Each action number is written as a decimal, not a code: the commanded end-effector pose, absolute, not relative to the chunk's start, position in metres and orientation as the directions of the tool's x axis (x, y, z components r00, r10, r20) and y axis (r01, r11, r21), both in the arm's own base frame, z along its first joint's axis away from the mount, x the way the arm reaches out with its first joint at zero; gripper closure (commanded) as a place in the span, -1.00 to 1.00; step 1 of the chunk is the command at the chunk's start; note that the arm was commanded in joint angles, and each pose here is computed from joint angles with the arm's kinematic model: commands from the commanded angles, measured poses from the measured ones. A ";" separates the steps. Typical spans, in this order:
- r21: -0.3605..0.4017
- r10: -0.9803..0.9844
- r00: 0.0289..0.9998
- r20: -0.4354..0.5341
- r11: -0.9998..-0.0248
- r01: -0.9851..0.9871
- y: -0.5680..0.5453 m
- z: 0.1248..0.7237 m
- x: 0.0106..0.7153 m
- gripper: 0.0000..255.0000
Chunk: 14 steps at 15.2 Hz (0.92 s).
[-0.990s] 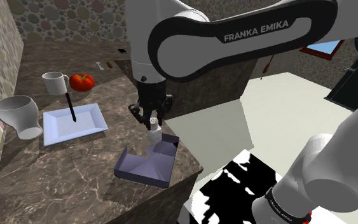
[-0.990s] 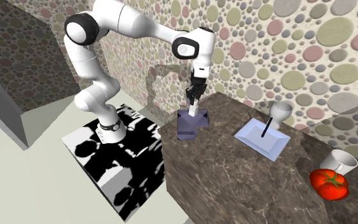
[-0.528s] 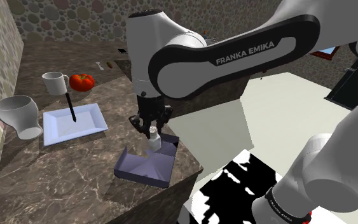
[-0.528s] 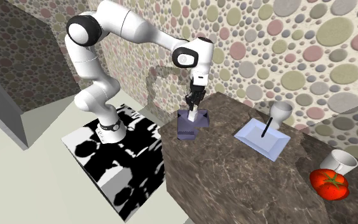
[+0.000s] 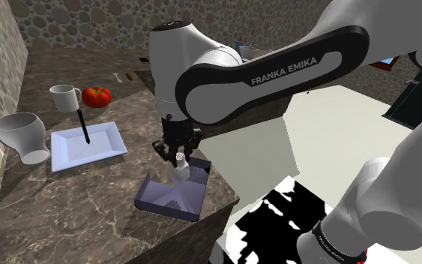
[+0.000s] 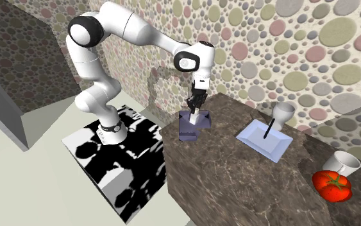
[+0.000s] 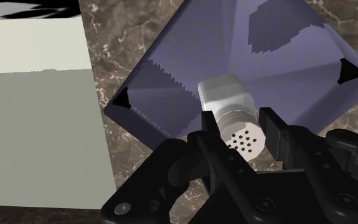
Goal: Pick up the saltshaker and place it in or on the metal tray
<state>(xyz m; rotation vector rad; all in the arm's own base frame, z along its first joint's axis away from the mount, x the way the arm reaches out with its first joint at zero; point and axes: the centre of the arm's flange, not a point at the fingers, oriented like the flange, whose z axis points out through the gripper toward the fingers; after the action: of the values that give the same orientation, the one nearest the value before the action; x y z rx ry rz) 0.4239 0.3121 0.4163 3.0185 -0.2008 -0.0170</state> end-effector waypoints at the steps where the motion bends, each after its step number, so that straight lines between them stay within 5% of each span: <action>1: 0.116 -0.133 0.991 -0.003 -0.984 -0.131 0.312 0.416 0.424 1.00; 2: 0.116 -0.133 0.991 -0.003 -0.984 -0.131 0.312 0.416 0.424 -1.00; 14: 0.116 -0.133 0.991 -0.003 -0.984 -0.131 0.318 0.466 0.425 -1.00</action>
<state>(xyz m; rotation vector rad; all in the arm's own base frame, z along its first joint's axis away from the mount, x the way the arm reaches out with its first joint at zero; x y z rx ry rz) 0.4249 0.3181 0.4649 3.0190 -0.2009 -0.0160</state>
